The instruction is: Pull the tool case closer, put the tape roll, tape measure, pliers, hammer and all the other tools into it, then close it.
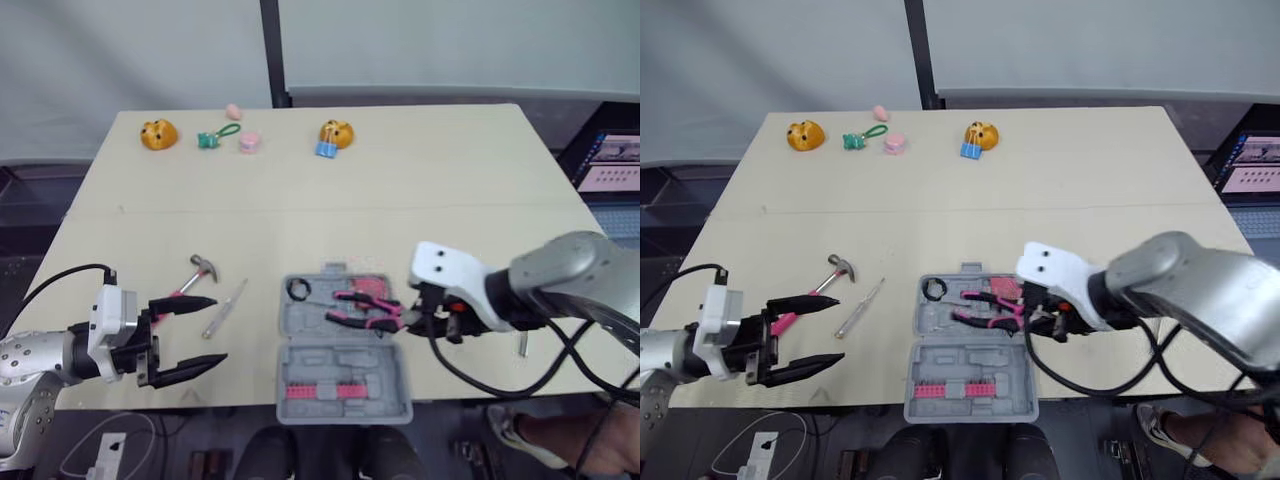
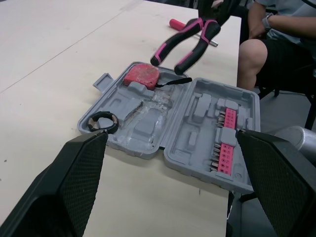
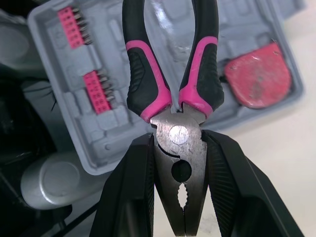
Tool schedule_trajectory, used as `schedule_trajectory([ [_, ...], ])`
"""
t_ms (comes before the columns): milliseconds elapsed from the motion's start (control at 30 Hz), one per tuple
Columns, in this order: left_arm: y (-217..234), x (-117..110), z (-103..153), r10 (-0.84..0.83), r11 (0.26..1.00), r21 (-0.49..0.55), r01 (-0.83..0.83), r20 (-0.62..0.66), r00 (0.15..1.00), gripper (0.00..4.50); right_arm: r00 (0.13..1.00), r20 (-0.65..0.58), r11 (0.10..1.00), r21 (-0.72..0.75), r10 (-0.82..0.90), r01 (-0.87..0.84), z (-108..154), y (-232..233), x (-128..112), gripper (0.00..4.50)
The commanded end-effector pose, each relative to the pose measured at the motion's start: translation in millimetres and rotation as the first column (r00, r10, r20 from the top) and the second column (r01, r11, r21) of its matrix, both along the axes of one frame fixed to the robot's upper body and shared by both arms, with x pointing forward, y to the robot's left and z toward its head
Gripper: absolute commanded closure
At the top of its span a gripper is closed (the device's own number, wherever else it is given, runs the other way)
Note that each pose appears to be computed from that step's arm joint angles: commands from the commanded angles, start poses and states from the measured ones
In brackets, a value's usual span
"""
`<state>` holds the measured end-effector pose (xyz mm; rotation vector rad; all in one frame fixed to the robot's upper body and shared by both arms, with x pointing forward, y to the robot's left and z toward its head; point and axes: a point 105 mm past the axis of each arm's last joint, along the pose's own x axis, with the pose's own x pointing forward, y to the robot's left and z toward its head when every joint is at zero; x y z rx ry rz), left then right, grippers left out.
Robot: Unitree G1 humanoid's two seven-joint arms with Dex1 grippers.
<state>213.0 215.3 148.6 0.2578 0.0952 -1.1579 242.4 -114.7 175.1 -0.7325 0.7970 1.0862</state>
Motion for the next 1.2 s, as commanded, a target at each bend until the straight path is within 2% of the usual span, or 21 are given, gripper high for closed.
schedule_trajectory([
  [33, 3, -5, 5, -0.009, 0.999, 0.035, 0.008, 0.028, 1.000, 0.00, 0.999, 0.028, 0.999, -0.006, 0.039, -0.039, 3, 12, 9, 3.54],
  [567, 6, -13, -5, 0.020, 0.997, 0.074, -0.022, 0.031, 0.999, 0.00, 0.979, 0.065, 0.981, -0.022, 0.195, -0.194, -21, 53, 47, 3.54],
  [1200, 3, -16, -4, 0.026, 0.996, 0.087, -0.028, 0.029, 0.999, 0.00, 0.957, 0.062, 0.958, -0.055, 0.283, -0.280, -48, 64, 69, 3.54],
])
